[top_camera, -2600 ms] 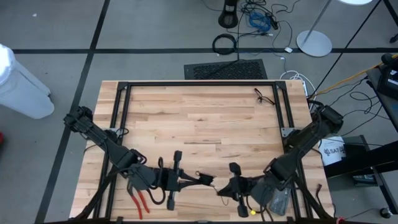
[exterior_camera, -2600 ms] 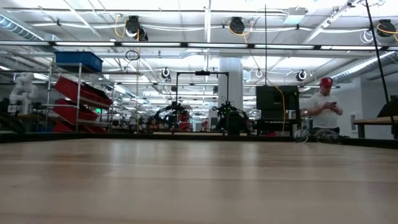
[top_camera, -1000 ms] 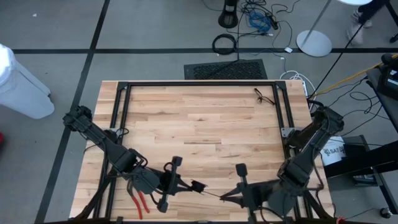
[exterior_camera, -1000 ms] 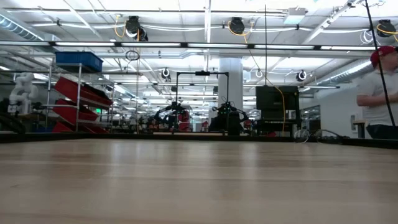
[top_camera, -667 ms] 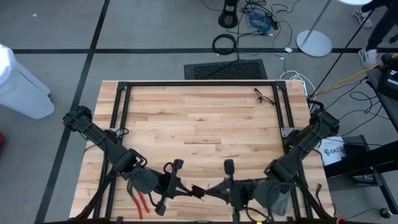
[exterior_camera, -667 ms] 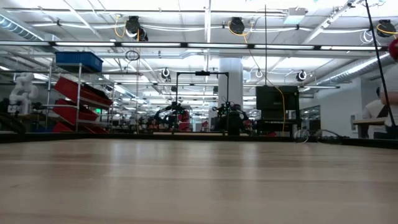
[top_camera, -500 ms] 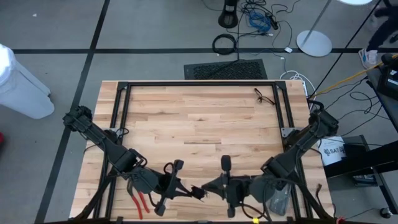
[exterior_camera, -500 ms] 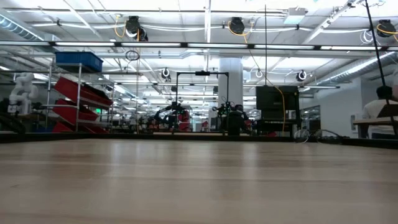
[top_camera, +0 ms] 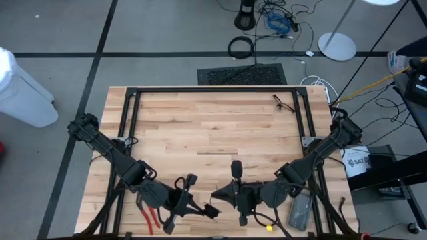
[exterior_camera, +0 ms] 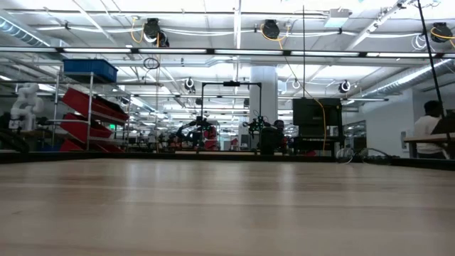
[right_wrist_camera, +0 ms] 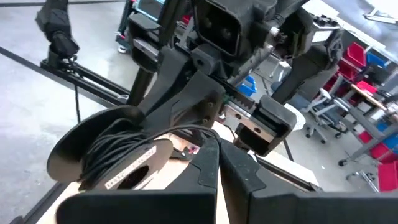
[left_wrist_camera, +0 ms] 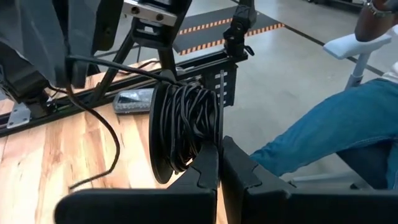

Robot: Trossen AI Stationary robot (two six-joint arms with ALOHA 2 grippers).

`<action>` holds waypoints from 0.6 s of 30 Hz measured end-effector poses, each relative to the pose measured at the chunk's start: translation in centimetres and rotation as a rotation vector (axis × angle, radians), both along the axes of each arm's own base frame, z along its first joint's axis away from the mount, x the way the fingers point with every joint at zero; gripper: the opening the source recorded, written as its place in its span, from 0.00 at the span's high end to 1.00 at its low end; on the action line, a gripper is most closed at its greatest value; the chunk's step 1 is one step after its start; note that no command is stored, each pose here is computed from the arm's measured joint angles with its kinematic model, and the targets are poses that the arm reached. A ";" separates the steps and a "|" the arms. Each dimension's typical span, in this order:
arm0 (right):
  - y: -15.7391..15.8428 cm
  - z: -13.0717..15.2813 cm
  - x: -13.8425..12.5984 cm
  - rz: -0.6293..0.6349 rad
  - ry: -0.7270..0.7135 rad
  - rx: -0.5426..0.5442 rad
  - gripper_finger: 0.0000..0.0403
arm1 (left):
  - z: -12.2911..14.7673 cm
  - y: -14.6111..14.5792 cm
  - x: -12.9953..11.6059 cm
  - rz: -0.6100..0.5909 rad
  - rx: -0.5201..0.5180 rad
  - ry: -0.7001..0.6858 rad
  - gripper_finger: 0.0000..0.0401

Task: Coil cords
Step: Coil the black wire onto the black spool

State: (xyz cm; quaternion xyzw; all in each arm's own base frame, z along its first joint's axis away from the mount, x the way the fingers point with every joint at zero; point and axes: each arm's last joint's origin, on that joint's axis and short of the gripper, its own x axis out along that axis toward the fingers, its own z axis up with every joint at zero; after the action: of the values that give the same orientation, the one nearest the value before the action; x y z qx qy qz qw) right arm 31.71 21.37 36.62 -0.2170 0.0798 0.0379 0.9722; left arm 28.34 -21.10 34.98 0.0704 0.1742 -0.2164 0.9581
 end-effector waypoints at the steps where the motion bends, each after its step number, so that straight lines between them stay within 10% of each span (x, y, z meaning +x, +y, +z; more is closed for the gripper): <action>1: 0.0 0.0 0.0 0.011 0.001 -0.003 1.00 | 0.0 0.0 0.0 -0.001 0.000 -0.001 0.99; 18: -1.8 0.1 1.6 0.280 0.028 0.065 1.00 | 0.2 -0.5 0.5 -0.075 0.068 -0.107 0.99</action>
State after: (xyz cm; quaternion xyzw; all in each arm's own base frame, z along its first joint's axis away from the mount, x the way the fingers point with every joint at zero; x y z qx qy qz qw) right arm 33.35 19.55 36.67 -0.1938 0.0612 0.1788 0.9627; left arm 28.85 -21.64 35.19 0.1209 0.1274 -0.2421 0.9542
